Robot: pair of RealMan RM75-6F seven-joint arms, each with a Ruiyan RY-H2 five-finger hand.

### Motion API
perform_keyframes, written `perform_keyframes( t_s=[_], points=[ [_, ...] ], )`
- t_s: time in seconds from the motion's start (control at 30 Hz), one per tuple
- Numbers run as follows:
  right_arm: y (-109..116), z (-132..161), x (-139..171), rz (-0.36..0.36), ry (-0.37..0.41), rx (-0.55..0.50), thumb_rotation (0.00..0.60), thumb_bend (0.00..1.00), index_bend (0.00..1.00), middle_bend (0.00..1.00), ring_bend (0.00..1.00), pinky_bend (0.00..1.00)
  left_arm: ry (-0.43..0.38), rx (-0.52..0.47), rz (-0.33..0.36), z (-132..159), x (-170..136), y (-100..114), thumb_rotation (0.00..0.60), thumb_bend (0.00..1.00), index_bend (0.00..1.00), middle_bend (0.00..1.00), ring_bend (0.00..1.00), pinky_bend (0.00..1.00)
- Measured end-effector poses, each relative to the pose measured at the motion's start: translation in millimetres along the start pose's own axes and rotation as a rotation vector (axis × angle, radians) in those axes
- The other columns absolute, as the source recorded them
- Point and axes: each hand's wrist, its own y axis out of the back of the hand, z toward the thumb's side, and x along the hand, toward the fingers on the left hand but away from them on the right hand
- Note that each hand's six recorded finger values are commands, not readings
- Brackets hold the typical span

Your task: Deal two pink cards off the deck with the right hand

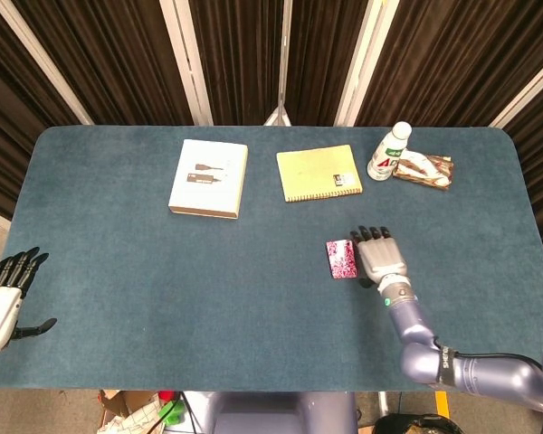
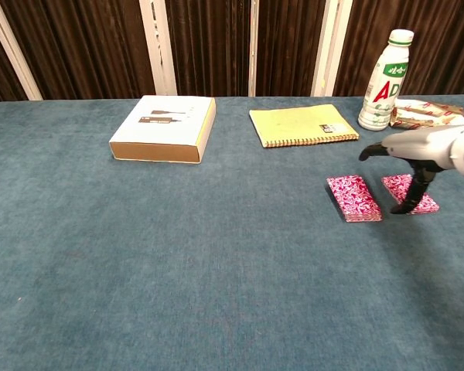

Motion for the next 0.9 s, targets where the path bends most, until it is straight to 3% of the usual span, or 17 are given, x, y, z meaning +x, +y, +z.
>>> perform_keyframes(
  t_s=[0.27,0.9],
  points=[
    [-3,23,-6,-0.010,0.031,0.000,0.600,0.28,0.13,0.00,0.00,0.00,0.007,-0.009,-0.001,-2,0,1,0.600,0.02,0.00,0.00,0.00,0.00],
    [-14,21,-17,0.019,0.006,0.003,0.600,0.29,0.12,0.00,0.00,0.00,0.008,-0.010,-0.003,-2,0,1,0.600,0.02,0.00,0.00,0.00,0.00]
  ],
)
